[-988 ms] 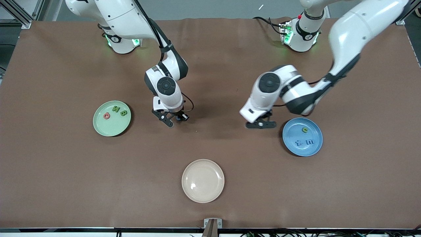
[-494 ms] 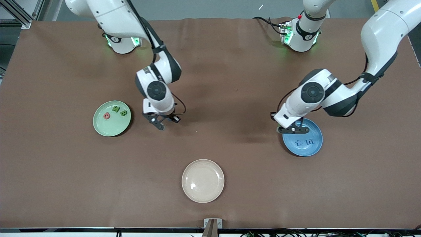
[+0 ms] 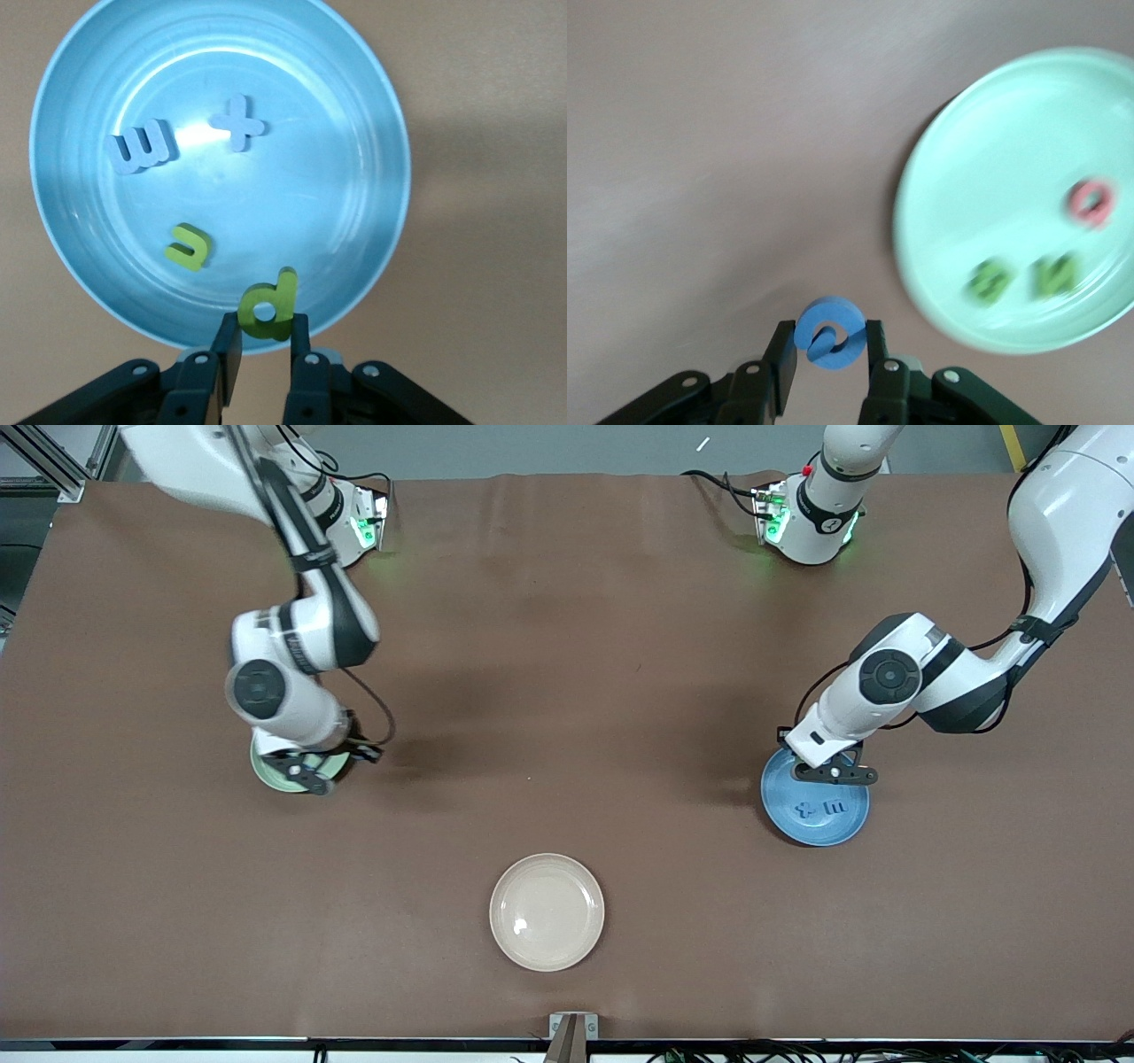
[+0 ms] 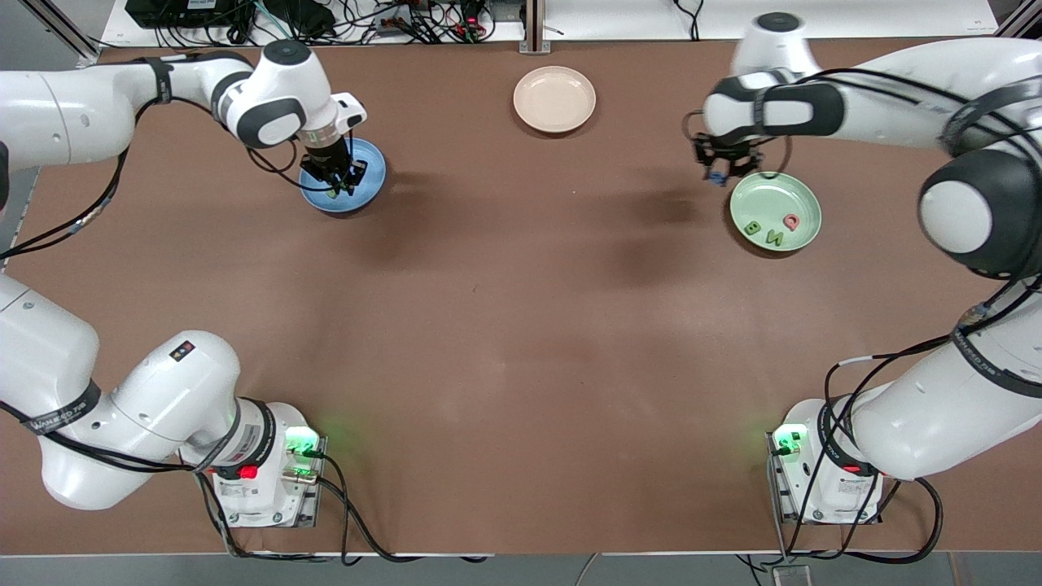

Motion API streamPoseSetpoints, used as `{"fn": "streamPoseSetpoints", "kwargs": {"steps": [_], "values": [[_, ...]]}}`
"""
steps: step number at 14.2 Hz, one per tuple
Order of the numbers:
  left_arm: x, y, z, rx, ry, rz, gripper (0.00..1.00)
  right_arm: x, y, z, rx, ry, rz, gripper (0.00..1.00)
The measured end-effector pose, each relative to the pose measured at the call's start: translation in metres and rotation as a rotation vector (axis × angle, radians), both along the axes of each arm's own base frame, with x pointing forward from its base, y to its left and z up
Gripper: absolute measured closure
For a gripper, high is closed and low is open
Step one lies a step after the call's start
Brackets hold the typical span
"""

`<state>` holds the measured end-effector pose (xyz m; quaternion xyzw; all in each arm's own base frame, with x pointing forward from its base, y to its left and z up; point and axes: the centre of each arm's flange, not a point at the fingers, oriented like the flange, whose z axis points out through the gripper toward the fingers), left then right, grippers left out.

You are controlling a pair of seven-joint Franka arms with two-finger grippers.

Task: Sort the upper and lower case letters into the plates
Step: 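Place the d on the blue plate while the right gripper places the G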

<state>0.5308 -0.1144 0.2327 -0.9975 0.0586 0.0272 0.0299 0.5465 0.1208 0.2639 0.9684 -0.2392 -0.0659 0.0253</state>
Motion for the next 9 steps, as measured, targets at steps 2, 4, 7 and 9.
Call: {"fn": "streamPoseSetpoints", "kwargs": {"steps": [2,4,7,9], "values": [[-0.002,0.007,-0.008,0.002,-0.026,-0.021,0.74,-0.001,-0.053,-0.002,0.022,0.004,0.048,0.64],[-0.002,0.008,-0.015,-0.008,-0.046,-0.036,0.74,-0.005,-0.089,-0.011,0.034,-0.019,0.082,0.64],[-0.002,0.010,-0.023,-0.017,-0.066,-0.049,0.74,-0.020,-0.110,-0.032,0.036,-0.071,0.122,0.64],[-0.004,0.010,-0.033,-0.005,-0.065,-0.066,0.74,-0.026,-0.116,-0.042,0.035,-0.074,0.134,0.64]]}}
